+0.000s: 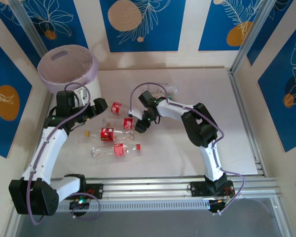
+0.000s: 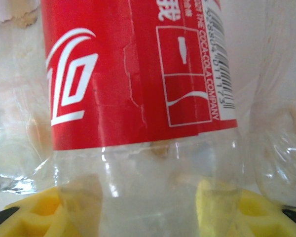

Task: Put the plastic bottles in the bin

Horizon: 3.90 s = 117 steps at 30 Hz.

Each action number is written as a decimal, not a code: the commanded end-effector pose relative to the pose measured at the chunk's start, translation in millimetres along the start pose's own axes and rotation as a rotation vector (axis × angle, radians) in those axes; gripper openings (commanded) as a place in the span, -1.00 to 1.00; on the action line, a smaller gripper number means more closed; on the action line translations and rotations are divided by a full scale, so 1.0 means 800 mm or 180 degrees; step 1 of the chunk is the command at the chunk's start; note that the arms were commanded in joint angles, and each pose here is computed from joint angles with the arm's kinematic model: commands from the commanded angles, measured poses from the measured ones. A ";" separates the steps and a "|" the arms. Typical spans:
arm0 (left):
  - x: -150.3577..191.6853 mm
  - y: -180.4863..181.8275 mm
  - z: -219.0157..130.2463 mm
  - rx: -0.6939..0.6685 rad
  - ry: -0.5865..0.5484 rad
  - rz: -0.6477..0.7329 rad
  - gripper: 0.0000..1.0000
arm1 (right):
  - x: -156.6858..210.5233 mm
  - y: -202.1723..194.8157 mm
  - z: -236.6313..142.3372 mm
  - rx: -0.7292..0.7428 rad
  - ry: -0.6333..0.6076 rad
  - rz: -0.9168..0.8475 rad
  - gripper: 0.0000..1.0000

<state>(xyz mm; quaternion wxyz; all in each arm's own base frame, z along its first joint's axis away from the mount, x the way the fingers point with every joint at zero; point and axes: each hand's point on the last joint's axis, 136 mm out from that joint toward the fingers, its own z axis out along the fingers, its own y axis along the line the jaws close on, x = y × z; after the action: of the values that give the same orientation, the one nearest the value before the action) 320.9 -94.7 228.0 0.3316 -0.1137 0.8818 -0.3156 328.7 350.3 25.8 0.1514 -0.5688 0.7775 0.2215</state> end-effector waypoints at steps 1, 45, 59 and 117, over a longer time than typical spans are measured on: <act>0.001 -0.006 0.006 0.0082 0.0019 -0.0024 1.00 | 0.013 0.012 0.005 -0.0082 0.0082 0.0006 -0.53; 0.037 -0.174 0.159 0.1413 0.0202 -0.0670 0.54 | 0.001 0.062 -0.171 0.0794 -0.1305 0.1394 -1.00; 0.032 -0.172 0.161 0.1340 0.0143 -0.0616 -0.07 | 0.005 0.069 -0.183 0.0616 -0.1355 0.1536 0.36; -0.366 0.134 0.035 -0.0663 -0.1905 -0.0733 -1.00 | 0.091 0.036 -0.268 0.1009 -0.1408 0.2563 0.85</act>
<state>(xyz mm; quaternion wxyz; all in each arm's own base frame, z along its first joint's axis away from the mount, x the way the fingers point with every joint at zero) 551.8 117.3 352.4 0.5759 -0.3555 0.7005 -0.2264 284.2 187.0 178.2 0.3024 -0.1235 0.9079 0.2627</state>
